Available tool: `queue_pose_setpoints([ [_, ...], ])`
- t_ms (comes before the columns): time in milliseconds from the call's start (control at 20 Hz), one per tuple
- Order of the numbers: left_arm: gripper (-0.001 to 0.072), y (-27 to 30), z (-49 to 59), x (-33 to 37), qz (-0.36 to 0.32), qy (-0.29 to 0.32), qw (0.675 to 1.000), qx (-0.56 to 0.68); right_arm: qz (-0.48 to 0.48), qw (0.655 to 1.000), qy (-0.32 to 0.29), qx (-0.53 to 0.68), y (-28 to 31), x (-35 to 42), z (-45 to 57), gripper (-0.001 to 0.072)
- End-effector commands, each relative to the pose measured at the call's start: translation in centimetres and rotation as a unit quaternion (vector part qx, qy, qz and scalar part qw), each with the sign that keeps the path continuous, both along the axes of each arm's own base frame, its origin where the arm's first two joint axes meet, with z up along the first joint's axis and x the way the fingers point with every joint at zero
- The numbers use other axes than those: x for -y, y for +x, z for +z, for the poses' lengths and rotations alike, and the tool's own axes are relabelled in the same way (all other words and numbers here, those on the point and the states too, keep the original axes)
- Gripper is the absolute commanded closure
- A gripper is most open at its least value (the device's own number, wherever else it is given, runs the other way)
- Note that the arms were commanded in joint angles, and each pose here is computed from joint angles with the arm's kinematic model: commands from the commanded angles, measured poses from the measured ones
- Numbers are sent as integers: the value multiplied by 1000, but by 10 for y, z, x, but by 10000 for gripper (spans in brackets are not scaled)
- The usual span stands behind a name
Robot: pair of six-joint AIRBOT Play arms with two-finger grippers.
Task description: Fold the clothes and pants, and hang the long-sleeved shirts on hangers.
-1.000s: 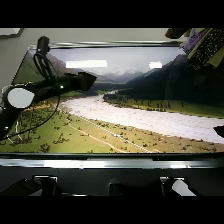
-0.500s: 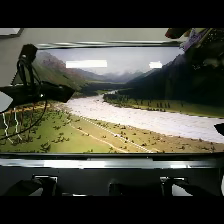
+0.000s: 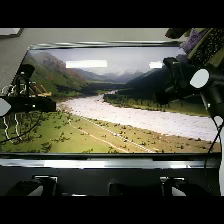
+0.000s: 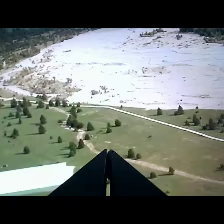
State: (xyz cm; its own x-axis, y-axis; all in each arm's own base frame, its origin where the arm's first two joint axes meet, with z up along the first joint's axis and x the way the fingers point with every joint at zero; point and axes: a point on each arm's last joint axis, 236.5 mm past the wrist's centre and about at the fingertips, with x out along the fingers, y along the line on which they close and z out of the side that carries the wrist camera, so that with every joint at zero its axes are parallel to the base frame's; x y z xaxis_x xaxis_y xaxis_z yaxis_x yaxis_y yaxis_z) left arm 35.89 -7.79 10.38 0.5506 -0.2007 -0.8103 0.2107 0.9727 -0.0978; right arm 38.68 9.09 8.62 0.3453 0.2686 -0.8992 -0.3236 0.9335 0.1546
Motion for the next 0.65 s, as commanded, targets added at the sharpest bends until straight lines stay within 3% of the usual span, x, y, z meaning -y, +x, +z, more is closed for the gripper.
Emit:
queue_pose_setpoints([
  [0, 671, 2, -4, -24, 31, 5, 1000, -6, 5, 1000, -3, -22, -10, -3, -9, 677],
  [600, 670, 2, -4, -26, 33, 5, 999, -6, 4, 1000, -3, -17, -8, -3, -8, 677],
])
